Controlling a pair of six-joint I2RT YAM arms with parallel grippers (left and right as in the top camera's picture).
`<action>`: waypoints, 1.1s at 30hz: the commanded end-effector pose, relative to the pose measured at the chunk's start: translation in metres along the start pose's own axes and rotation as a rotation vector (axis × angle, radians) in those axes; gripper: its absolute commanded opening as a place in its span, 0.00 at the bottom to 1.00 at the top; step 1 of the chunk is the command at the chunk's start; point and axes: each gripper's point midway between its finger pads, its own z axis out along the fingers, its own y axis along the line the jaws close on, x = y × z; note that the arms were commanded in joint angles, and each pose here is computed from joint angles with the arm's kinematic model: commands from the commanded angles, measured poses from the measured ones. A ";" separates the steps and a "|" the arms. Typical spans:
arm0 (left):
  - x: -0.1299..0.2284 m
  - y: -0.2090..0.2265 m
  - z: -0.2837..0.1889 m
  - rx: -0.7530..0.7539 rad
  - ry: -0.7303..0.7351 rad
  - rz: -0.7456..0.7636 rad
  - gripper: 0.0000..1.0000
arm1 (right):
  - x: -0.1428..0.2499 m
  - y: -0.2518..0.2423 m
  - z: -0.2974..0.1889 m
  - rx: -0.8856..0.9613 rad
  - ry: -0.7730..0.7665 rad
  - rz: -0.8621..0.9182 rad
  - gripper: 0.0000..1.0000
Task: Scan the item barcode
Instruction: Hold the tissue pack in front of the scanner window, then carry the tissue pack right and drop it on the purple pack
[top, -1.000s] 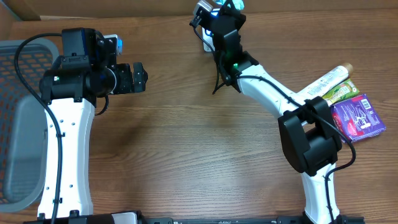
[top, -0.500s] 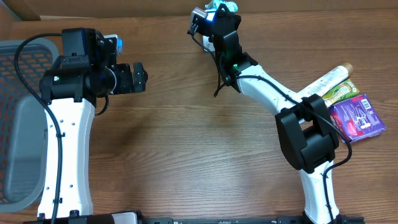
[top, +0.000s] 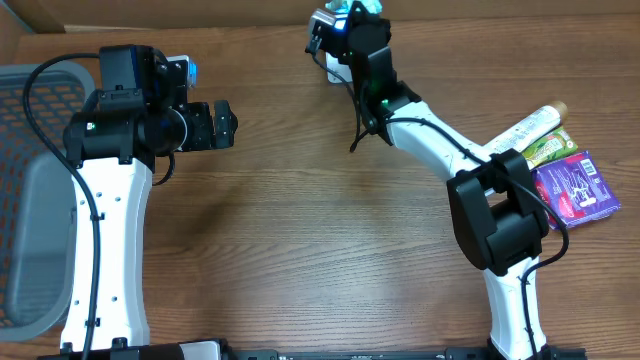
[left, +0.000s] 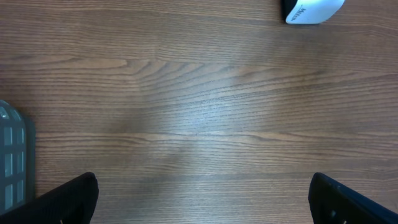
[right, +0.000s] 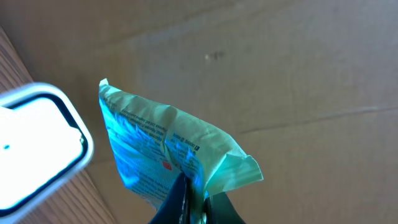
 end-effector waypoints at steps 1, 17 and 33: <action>-0.005 -0.004 -0.003 0.012 -0.013 0.030 1.00 | 0.009 0.001 0.009 0.014 0.011 -0.056 0.04; -0.005 -0.004 -0.003 0.012 -0.012 0.030 1.00 | 0.005 0.005 0.008 0.055 0.040 -0.084 0.04; -0.005 -0.004 -0.003 0.012 -0.013 0.030 0.99 | -0.077 -0.048 -0.136 -0.224 0.031 0.221 0.04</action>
